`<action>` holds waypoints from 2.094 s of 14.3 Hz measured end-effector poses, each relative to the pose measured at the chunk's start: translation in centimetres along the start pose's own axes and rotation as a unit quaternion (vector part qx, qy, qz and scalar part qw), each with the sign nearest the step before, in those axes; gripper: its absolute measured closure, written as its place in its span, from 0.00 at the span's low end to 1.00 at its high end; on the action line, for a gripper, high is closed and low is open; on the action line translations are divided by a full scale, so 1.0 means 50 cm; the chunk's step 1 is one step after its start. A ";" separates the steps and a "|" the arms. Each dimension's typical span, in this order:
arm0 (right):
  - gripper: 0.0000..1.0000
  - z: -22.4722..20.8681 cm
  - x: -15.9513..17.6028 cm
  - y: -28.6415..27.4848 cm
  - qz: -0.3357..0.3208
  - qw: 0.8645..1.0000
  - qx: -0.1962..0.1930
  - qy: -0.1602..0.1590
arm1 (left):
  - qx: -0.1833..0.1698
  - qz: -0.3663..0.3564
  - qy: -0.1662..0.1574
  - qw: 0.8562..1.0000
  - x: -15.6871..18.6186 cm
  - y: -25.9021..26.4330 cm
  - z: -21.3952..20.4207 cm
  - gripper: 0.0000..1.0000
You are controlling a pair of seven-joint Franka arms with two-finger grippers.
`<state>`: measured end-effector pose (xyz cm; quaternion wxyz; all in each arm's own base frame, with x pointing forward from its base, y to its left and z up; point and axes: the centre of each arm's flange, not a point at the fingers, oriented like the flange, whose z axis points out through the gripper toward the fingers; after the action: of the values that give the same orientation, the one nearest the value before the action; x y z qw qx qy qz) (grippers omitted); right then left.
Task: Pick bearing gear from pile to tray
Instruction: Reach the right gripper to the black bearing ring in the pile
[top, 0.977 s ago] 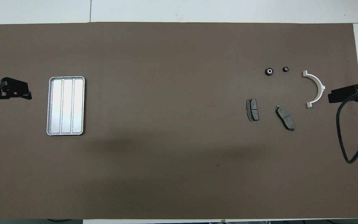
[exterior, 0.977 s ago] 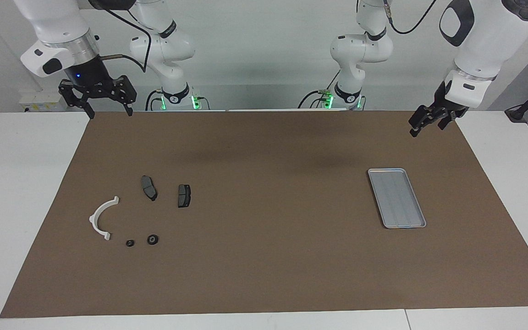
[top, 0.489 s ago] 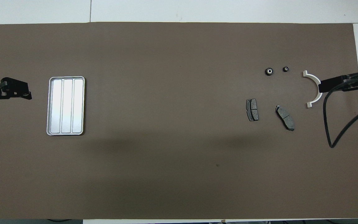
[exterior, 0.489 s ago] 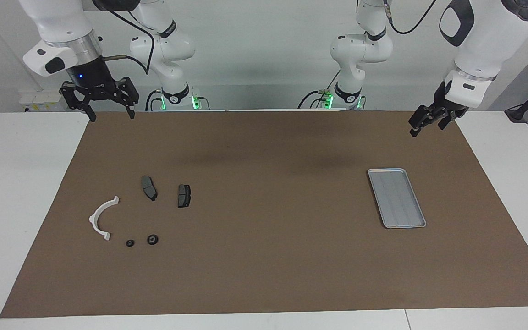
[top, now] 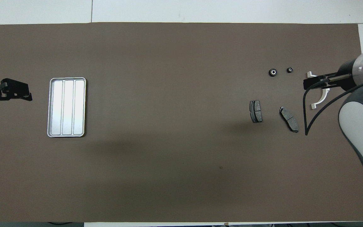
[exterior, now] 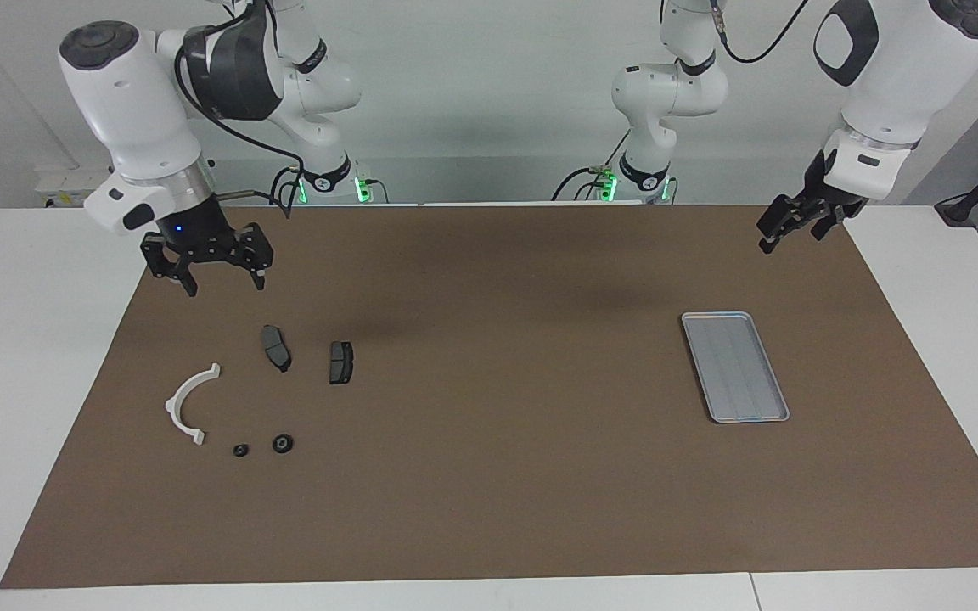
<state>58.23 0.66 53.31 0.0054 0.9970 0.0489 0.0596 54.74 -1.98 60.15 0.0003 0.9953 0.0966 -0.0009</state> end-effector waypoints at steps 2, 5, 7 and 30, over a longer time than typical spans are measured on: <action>0.00 0.047 0.010 -0.002 -0.001 1.000 -0.002 -0.001 | 0.000 0.000 0.000 1.000 0.000 0.000 0.000 0.00; 0.00 0.108 0.023 -0.004 -0.002 1.000 -0.004 -0.015 | 0.000 0.000 0.000 1.000 0.000 0.000 0.000 0.00; 0.00 0.146 0.033 -0.004 -0.002 1.000 -0.006 -0.020 | 0.000 0.000 0.000 1.000 0.000 0.000 0.000 0.00; 0.00 0.281 0.117 0.014 0.001 1.000 -0.021 -0.011 | 0.000 0.000 0.000 1.000 0.000 0.000 0.000 0.00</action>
<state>65.75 0.49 40.05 0.0272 0.9973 0.0464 0.0498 54.74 -1.98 60.15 0.0003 0.9953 0.0966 -0.0009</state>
